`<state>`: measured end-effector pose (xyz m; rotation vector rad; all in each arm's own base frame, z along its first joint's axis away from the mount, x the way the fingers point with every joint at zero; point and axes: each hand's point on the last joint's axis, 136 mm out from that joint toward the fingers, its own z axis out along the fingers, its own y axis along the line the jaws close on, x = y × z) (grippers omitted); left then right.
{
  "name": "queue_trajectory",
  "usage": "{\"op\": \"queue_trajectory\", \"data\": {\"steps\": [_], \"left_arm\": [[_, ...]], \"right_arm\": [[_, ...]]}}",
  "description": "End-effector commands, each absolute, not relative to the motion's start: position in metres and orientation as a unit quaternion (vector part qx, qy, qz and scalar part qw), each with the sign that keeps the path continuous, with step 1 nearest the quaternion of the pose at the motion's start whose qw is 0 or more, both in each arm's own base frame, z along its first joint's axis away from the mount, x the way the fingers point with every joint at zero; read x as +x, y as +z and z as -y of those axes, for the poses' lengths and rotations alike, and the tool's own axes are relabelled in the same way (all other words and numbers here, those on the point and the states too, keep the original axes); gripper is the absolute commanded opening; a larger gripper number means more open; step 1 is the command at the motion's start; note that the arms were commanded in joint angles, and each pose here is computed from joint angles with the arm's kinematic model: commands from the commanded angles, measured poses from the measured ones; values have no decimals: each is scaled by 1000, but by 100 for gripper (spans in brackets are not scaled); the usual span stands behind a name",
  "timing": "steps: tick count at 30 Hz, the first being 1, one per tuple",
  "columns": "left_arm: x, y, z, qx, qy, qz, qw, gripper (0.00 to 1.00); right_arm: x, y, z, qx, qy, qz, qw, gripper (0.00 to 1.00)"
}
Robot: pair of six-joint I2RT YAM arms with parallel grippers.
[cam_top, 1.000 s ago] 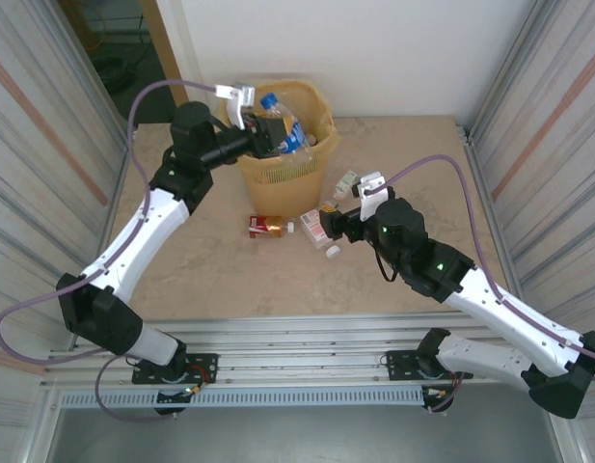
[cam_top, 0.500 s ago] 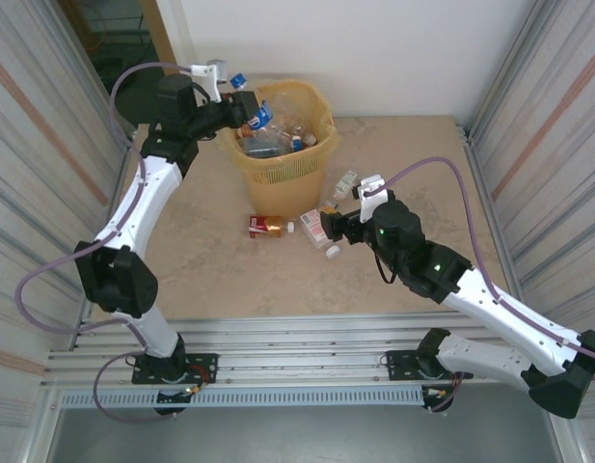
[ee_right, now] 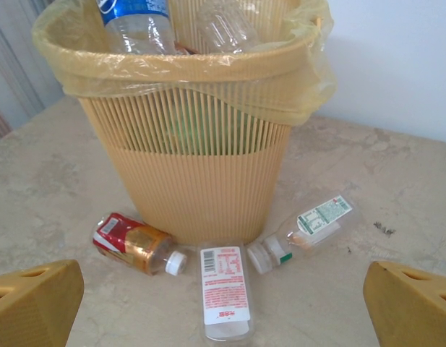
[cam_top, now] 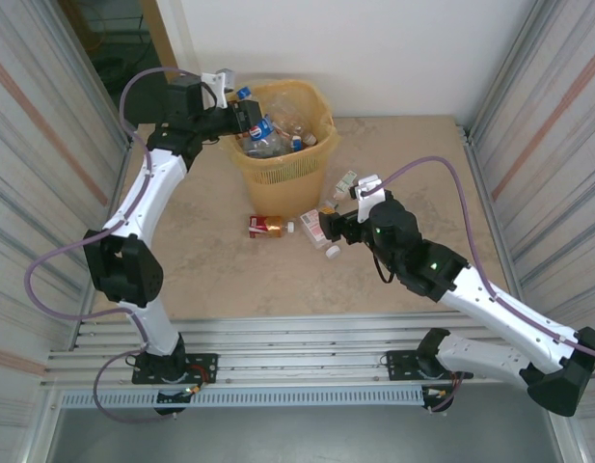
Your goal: Put the plastic bottles in the bin
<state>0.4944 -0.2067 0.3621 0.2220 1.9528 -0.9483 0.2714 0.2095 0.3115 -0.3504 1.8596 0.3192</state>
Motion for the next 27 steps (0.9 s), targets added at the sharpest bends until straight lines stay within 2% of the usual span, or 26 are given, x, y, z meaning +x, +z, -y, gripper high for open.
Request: {"op": "queue_trajectory", "data": {"steps": [1, 6, 10, 21, 27], "left_arm": [[493, 367, 205, 108, -369, -797, 466, 40], [493, 366, 201, 105, -353, -803, 469, 53], [492, 367, 194, 100, -329, -808, 478, 59], [478, 386, 186, 107, -259, -806, 522, 65], [456, 403, 186, 112, -248, -786, 554, 72]], "right_arm": [[272, 314, -211, -140, 141, -794, 575, 98], [272, 316, -211, -139, 141, -793, 575, 98], [271, 315, -211, -140, 141, -794, 575, 98], [273, 316, -209, -134, 137, -794, 577, 98], [277, 315, -198, -105, 116, -797, 583, 98]]}}
